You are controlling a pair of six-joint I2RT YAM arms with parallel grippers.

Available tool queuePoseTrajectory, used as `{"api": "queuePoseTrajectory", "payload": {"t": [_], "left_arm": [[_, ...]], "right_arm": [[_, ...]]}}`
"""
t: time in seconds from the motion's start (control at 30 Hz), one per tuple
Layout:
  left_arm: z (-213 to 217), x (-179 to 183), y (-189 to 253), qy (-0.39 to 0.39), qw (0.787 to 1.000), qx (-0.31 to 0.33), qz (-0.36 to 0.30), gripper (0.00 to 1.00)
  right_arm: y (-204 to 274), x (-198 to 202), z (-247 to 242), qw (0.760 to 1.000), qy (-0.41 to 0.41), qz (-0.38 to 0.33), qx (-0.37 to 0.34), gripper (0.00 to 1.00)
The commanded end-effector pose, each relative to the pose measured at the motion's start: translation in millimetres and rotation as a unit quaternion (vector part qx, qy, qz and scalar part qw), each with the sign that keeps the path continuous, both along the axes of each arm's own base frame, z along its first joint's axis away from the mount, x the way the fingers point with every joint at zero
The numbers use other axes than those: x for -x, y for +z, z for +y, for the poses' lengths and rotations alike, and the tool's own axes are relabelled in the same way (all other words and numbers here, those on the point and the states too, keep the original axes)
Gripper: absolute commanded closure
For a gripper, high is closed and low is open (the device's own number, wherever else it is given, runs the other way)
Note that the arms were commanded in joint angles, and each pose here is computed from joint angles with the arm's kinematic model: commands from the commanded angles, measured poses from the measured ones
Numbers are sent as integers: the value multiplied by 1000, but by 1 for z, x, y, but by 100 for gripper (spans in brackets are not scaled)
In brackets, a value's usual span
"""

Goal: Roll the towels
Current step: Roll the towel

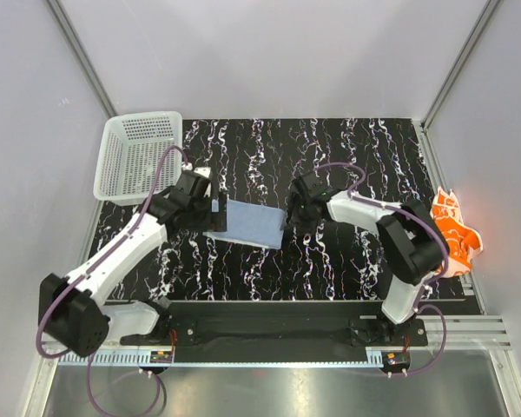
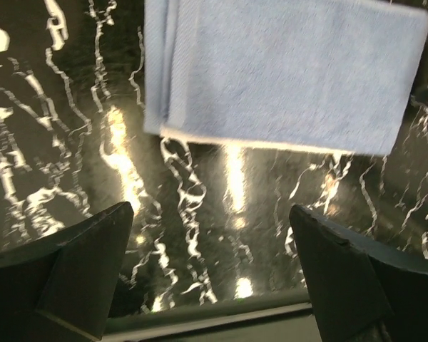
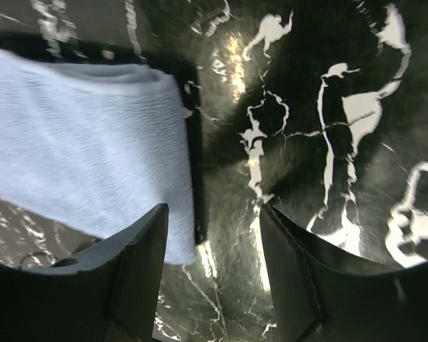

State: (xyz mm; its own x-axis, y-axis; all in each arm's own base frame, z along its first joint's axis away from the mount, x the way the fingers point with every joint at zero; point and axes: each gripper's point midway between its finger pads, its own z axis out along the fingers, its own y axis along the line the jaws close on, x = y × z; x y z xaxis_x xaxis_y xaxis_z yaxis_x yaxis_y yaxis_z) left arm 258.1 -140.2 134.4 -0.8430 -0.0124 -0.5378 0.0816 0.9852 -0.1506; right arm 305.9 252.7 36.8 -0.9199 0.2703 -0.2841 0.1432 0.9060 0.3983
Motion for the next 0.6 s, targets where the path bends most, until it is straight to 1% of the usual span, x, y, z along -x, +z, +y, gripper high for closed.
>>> {"api": "queuePoseTrajectory", "payload": {"t": [0.0, 0.17, 0.27, 0.3, 0.33, 0.47, 0.5, 0.57], "left_arm": [[19, 17, 4, -24, 999, -35, -8, 1], [17, 16, 13, -29, 999, -20, -37, 1], [18, 15, 12, -28, 999, -27, -34, 1], [18, 14, 10, -29, 999, -28, -32, 1], [17, 14, 10, -31, 999, -27, -31, 1], [15, 15, 10, -36, 999, -25, -29, 1], [16, 16, 11, -37, 999, -23, -33, 1], [12, 18, 15, -45, 998, -11, -41, 1]], "right_arm": [[4, -12, 22, 999, 23, -9, -34, 40], [-19, -11, 27, 999, 21, 10, -39, 44], [-26, -6, 29, 998, 17, 19, -50, 50], [-32, -1, 27, 998, 17, 27, -49, 54], [-32, 0, 28, 998, 18, 26, -54, 63], [-44, 16, 28, 997, 16, 43, -55, 84], [-51, 24, 24, 998, 12, 50, -46, 87], [-55, 43, 22, 997, 6, 62, -37, 88]]}}
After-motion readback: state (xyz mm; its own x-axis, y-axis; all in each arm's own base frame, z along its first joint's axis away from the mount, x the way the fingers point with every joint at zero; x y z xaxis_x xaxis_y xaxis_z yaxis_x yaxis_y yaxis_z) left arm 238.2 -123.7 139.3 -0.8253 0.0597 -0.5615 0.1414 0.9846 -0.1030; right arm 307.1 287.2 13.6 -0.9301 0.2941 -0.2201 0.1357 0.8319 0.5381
